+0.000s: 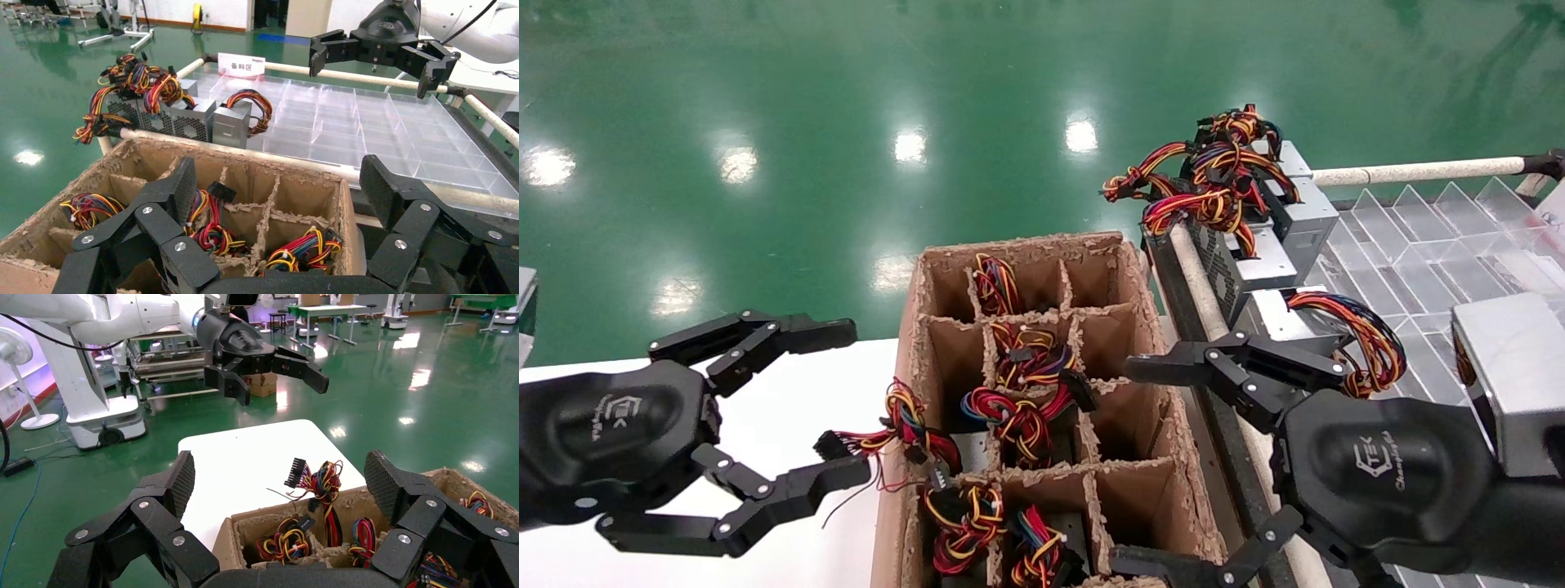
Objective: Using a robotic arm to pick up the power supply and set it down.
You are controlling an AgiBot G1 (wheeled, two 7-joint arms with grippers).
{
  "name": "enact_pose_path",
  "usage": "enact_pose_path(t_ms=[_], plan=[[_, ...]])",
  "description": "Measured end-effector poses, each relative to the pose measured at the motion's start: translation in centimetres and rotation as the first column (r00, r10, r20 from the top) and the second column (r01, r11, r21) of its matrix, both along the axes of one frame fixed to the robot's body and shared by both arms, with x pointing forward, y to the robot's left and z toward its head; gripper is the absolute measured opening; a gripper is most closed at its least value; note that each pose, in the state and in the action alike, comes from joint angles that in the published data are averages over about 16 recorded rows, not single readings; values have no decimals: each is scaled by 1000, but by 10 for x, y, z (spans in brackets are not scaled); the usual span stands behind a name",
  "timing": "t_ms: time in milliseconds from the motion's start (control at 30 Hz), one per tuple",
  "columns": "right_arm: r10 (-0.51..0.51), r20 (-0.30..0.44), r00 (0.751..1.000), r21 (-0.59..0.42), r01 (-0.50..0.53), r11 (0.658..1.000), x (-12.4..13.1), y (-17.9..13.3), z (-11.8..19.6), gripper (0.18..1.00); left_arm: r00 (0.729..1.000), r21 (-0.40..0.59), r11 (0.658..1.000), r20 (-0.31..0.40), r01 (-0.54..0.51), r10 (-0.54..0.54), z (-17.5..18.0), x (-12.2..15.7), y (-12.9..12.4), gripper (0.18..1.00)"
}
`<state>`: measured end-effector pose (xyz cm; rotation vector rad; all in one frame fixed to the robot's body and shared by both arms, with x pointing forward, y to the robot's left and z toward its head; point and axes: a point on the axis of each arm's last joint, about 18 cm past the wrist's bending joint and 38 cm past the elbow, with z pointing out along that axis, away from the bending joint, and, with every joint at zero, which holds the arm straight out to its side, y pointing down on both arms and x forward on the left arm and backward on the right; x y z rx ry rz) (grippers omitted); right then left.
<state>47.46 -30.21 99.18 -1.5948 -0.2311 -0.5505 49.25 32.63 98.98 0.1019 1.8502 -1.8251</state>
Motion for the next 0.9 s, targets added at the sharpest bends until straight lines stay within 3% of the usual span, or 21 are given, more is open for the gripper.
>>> enact_pose_path(t_ms=[433,900], plan=[[-3,1,1000,-1,3,1000,1,0,0,1000,1000,0,1000,0,0,0,0,0,0,997],[-4,1,1000,-1,4,1000,2,0,0,1000,1000,0,1000,0,0,0,0,0,0,1001]])
